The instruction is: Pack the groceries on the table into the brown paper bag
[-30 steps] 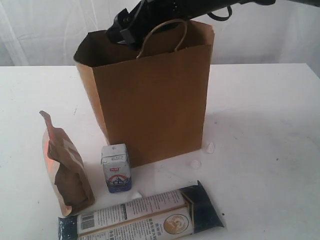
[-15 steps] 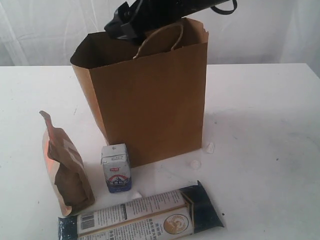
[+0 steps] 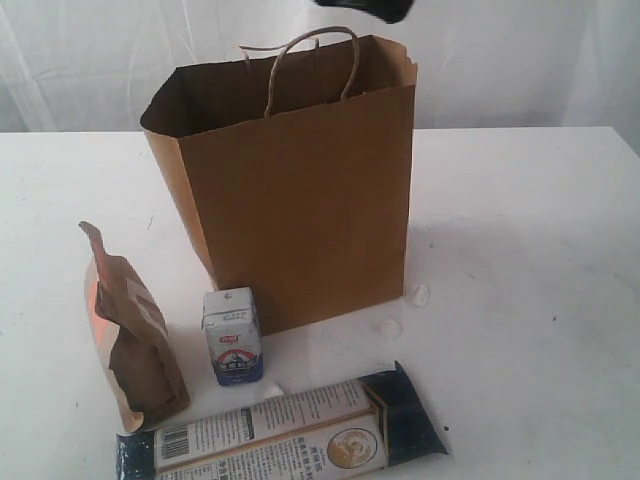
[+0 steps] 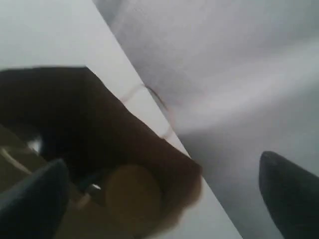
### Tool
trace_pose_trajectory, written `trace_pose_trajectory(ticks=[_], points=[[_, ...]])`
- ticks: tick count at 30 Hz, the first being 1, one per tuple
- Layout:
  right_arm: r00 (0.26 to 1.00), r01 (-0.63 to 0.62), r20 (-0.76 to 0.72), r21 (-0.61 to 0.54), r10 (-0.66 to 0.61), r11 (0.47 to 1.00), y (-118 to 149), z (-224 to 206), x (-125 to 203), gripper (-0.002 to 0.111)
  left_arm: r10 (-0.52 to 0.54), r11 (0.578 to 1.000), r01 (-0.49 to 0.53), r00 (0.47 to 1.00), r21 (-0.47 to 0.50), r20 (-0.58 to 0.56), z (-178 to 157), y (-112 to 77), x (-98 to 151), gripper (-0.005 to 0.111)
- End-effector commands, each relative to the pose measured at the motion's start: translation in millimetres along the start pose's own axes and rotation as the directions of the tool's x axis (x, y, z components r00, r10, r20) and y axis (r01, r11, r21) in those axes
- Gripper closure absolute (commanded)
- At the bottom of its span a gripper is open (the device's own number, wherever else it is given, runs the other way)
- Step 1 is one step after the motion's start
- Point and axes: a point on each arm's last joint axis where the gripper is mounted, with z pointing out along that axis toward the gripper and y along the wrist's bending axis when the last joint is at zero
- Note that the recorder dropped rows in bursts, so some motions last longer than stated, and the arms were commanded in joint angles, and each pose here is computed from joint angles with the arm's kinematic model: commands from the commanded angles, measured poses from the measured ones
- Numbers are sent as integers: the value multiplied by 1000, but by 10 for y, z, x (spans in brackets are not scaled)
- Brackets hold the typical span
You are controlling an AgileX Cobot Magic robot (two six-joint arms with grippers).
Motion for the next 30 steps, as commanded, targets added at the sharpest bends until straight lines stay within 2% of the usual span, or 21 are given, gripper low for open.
trace_pose_trajectory(ticks=[1, 2, 3, 4, 6, 9, 13, 16, 18, 21, 26, 30], points=[[946, -49, -290, 306, 142, 951, -300, -333, 290, 13, -12, 1000, 12, 1000, 6, 1, 4, -2, 15, 107], [884, -105, -371, 436, 285, 894, -423, -418, 474, 13, -12, 1000, 12, 1000, 6, 1, 4, -2, 15, 107], [846, -131, -395, 499, 359, 857, -482, -455, 586, 13, -12, 1000, 12, 1000, 6, 1, 4, -2, 15, 107], [787, -171, -401, 589, 470, 790, -572, -520, 780, 13, -10, 1000, 10, 1000, 6, 1, 4, -2, 15, 107], [729, -210, -391, 654, 562, 727, -657, -570, 994, 13, -10, 1000, 10, 1000, 6, 1, 4, -2, 15, 107], [656, -226, -380, 726, 652, 650, -765, -645, 1318, 13, -10, 1000, 10, 1000, 6, 1, 4, -2, 15, 107], [537, -251, -368, 789, 759, 560, -781, -729, 1746, 13, -10, 1000, 10, 1000, 6, 1, 4, -2, 15, 107], [441, -375, -245, 824, 864, 425, -720, -808, 1942, 13, -10, 1000, 10, 1000, 6, 1, 4, -2, 15, 107], [414, -492, -162, 788, 896, 370, -633, -816, 1952, 13, -10, 1000, 10, 1000, 6, 1, 4, -2, 15, 107], [413, -614, -95, 705, 906, 354, -485, -823, 1883, 13, -10, 1000, 10, 1000, 6, 1, 4, -2, 15, 107], [434, -746, -71, 531, 898, 402, -208, -829, 1752, 13, -10, 1000, 10, 1000, 6, 1, 4, -2, 15, 107], [469, -791, 45, 465, 882, 397, -31, -1001, 1611, 13, -10, 1000, 10, 1000, 6, 1, 4, -2, 15, 107]])
